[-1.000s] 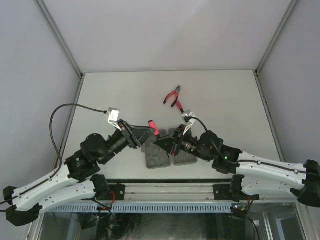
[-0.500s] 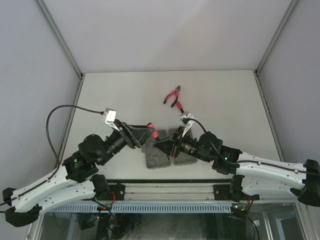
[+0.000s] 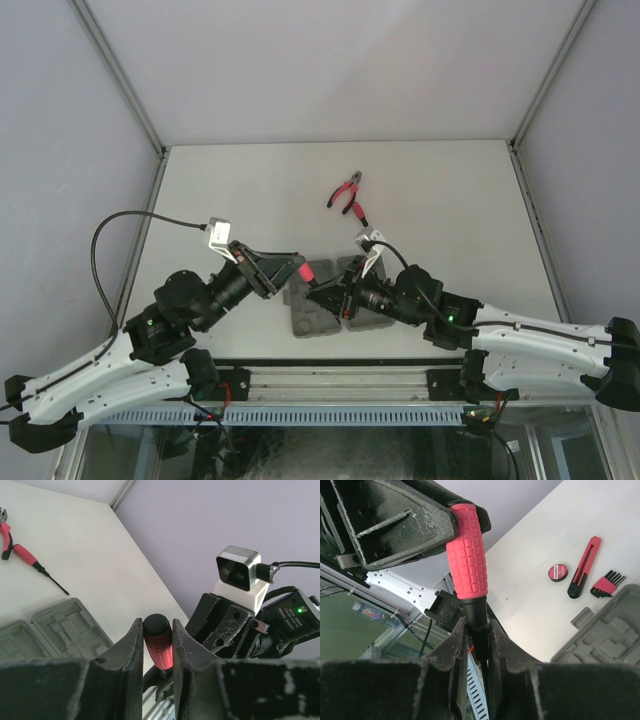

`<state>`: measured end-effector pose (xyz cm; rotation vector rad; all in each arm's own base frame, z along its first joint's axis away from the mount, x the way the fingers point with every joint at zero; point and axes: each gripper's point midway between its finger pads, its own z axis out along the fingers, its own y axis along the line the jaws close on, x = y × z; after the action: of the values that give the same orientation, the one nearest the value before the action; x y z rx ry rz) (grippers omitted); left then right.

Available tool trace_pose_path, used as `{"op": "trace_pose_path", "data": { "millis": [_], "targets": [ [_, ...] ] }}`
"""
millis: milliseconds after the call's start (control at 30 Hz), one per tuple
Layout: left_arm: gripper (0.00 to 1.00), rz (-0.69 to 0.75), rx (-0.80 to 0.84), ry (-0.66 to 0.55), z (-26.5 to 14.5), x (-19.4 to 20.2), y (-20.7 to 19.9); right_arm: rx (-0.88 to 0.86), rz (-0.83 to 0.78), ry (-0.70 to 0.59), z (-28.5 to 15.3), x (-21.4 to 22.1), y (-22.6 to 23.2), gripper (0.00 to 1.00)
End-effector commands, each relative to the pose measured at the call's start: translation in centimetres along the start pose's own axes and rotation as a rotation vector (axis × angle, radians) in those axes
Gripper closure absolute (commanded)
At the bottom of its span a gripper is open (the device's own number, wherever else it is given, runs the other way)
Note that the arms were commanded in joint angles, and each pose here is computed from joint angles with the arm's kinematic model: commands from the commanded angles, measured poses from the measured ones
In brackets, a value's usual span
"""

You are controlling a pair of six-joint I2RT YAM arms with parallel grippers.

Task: Sort the tools into containers
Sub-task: Pick up the screwdriver from the center of the board.

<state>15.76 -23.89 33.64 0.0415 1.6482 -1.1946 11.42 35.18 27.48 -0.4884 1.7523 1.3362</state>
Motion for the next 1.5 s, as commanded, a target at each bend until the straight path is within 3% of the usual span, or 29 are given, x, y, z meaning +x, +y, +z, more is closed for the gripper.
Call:
{"op": "trace_pose_path", "data": {
  "millis": [0,100,267,400,500,633,767,1167,1467],
  "targets": [
    [0.83,0.009,-0.012,-0.039,-0.1,-0.9,0.2,-0.03,-0.015,-0.028,-0.1,-0.8,0.9,0.99],
    [0.99,0.011,-0.021,-0.034,-0.2,-0.9,0.3,-0.036,-0.029,-0.029,-0.1,-0.8,1.0,0.87],
    [1.0,0.018,-0.034,-0.026,-0.3,-0.9,0.5,-0.017,-0.051,-0.038,-0.4,-1.1,0.6,0.74],
    [1.0,0.026,-0.038,-0.023,-0.3,-0.8,0.6,0.019,-0.066,-0.063,-1.0,-1.8,0.0,0.5],
    [1.0,0.029,-0.041,-0.02,-0.3,-0.7,0.7,0.025,-0.077,-0.074,-1.4,-2.2,-0.1,0.45],
    [1.0,0.035,-0.034,0.001,-0.1,-0.3,0.5,-0.007,-0.091,-0.084,-1.4,-2.7,0.4,0.44],
    [1.0,0.053,-0.021,0.04,0.2,0.3,0.2,-0.053,-0.109,-0.067,-1.0,-3.1,1.3,0.5],
    [1.0,0.08,0.022,0.11,0.6,1.5,-0.7,-0.006,-0.123,-0.061,0.1,-3.5,0.4,0.58],
    [1.0,0.095,0.027,0.138,0.7,2.1,-0.7,0.013,-0.125,-0.071,0.0,-3.7,0.1,0.7]
  ]
}}
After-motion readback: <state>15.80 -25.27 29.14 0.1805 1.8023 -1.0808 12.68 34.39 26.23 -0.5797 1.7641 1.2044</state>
